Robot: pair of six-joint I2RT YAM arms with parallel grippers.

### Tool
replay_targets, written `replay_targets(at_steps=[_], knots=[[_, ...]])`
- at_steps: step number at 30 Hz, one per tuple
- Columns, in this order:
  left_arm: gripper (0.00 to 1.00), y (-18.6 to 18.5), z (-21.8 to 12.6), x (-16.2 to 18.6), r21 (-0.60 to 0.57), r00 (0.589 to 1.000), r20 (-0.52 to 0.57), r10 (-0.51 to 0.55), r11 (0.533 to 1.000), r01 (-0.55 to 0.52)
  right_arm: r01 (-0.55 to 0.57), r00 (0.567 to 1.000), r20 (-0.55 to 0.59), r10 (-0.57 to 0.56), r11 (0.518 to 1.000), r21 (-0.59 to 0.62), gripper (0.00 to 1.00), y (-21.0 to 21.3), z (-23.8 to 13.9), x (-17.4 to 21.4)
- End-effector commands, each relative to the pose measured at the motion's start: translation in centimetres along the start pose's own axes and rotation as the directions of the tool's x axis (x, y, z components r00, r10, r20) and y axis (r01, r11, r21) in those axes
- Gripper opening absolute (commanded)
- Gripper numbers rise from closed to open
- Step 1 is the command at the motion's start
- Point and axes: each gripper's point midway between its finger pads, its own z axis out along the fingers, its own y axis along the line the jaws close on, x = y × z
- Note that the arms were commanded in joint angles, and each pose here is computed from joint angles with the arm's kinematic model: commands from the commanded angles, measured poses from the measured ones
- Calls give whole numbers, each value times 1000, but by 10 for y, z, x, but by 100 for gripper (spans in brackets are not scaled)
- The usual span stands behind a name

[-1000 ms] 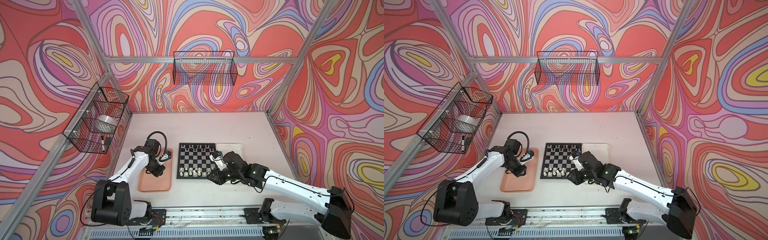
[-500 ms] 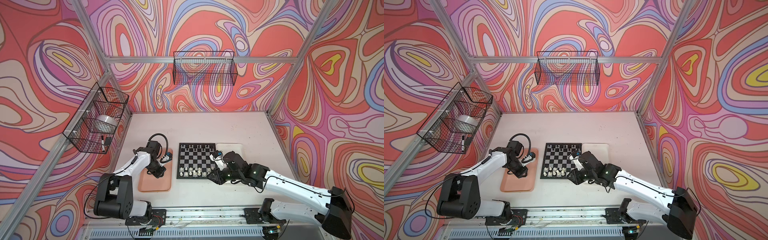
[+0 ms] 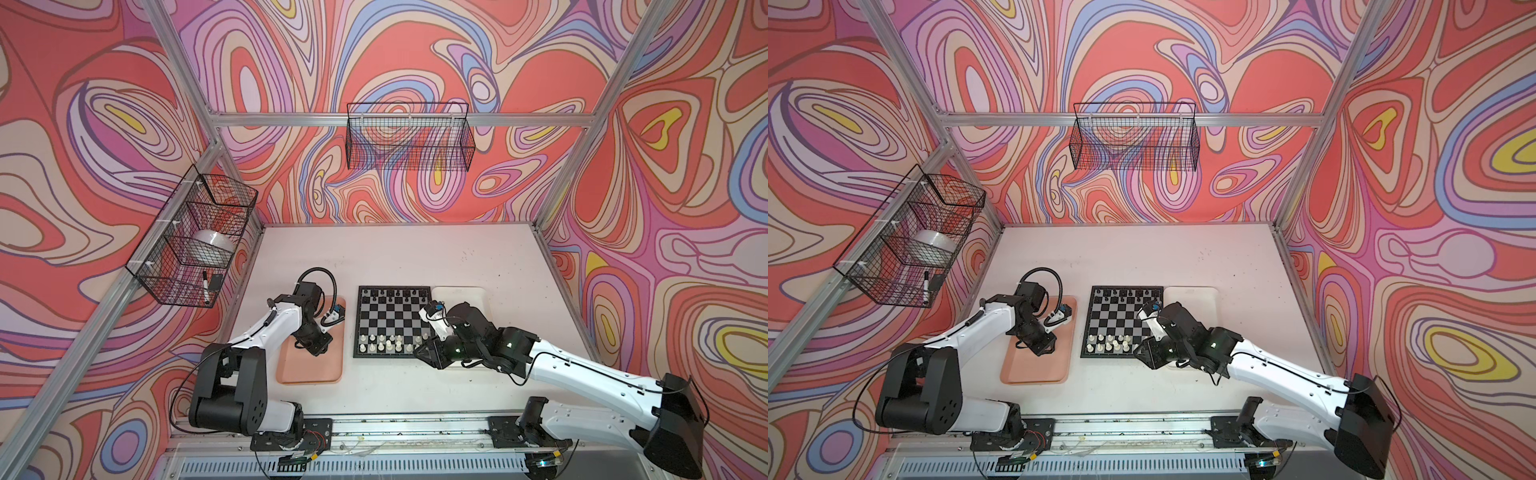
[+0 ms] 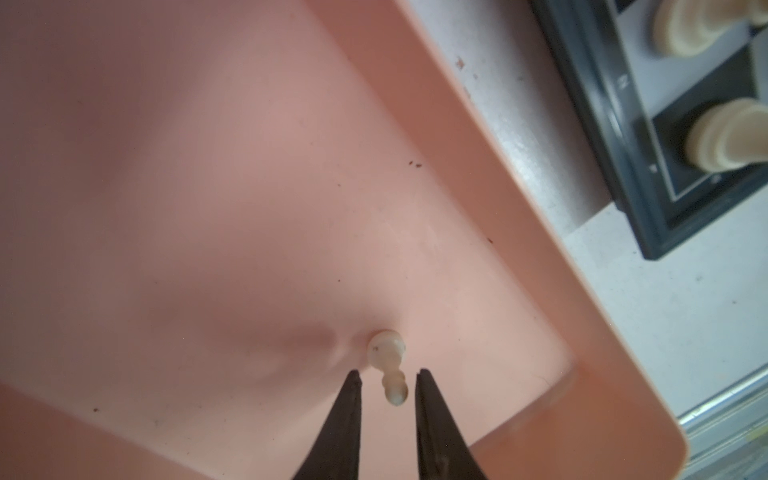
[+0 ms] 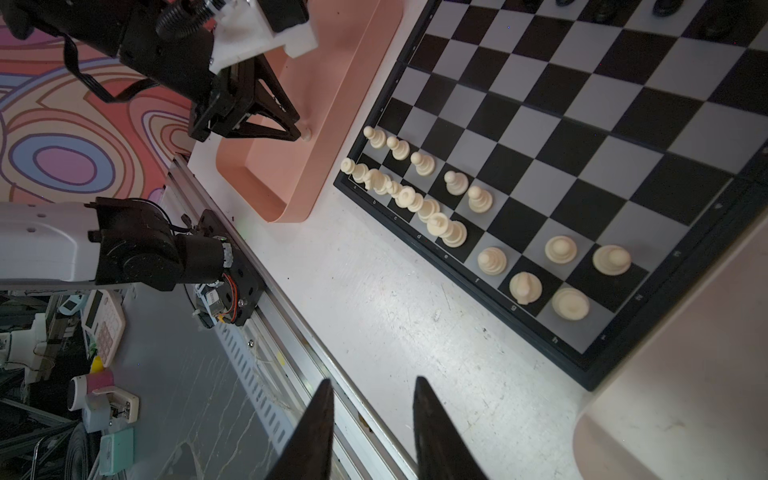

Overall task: Set up the chess pieces on the board
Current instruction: 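Lower the open left gripper onto the last white pawn in the tray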

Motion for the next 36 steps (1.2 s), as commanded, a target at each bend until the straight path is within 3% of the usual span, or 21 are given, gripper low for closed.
replay_targets(at_steps=[1,36], knots=[[25,0,3,1,8,1000,-4,11,1000,-10,8,1000,25,-8,1000,4,33,1,-4,-6],[16,0,9,4,-46,997,-41,67,997,-69,3,999,37,-3,1000,5,33,-3,-6,-2]])
